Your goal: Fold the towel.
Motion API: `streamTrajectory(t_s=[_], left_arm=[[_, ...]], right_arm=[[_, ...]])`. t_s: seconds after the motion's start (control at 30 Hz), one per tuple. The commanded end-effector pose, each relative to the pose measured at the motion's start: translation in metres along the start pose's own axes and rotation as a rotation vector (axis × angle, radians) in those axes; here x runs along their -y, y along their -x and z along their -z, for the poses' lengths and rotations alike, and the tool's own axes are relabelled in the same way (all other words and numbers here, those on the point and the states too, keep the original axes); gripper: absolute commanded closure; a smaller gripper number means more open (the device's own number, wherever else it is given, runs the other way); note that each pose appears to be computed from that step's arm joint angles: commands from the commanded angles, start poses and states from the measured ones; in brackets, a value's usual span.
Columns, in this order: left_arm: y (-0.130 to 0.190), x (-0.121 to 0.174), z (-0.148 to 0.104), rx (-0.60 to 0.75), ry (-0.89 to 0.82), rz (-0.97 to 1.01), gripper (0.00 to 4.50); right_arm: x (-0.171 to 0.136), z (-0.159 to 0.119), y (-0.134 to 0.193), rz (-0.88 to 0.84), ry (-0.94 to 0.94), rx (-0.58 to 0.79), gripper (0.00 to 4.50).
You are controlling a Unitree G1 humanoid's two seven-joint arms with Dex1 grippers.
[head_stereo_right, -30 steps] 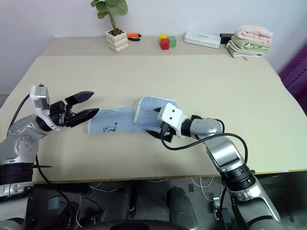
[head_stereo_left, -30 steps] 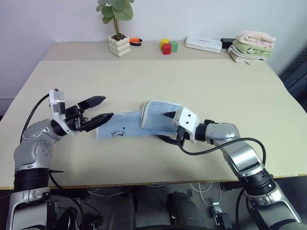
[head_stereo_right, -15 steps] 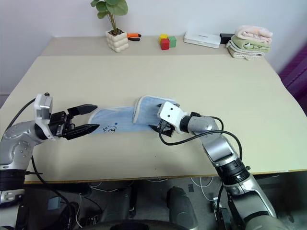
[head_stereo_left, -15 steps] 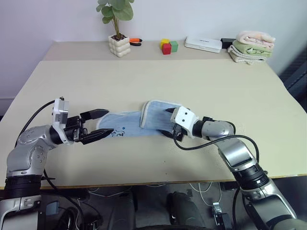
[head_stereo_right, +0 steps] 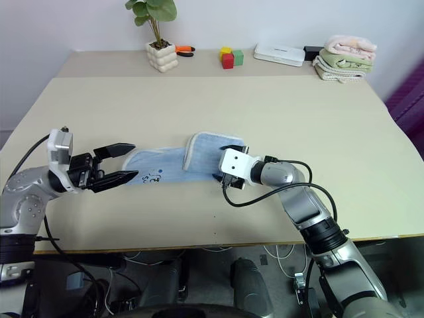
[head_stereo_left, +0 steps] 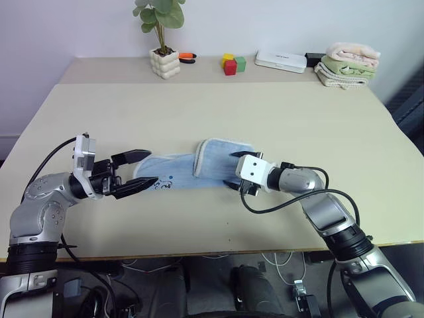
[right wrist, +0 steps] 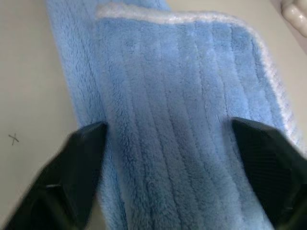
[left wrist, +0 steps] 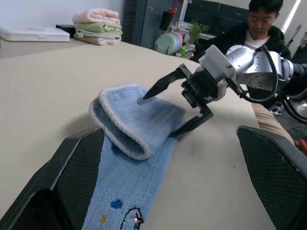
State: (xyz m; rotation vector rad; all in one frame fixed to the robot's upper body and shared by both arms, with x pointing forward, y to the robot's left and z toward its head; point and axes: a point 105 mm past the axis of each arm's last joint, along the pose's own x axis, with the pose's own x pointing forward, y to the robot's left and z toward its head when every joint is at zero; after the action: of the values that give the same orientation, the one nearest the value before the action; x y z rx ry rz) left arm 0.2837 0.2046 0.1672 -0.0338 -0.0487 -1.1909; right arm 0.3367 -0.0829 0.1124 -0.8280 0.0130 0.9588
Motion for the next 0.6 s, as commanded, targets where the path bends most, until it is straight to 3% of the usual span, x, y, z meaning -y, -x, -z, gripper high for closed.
streamTrajectory(t_s=[0.03, 0.17, 0.6], left_arm=[[-0.002, 0.001, -0.008, 0.018, -0.037, 0.008, 0.00], [-0.002, 0.001, -0.009, 0.020, -0.040, 0.007, 0.00], [-0.002, -0.001, -0.010, 0.033, -0.046, -0.005, 0.00]], right_arm=[[0.006, -0.007, 0.002, 0.019, 0.059, 0.017, 2.41], [0.005, -0.007, 0.002, 0.013, 0.051, 0.021, 4.32], [0.023, -0.014, 0.033, 0.006, 0.069, 0.042, 4.42]])
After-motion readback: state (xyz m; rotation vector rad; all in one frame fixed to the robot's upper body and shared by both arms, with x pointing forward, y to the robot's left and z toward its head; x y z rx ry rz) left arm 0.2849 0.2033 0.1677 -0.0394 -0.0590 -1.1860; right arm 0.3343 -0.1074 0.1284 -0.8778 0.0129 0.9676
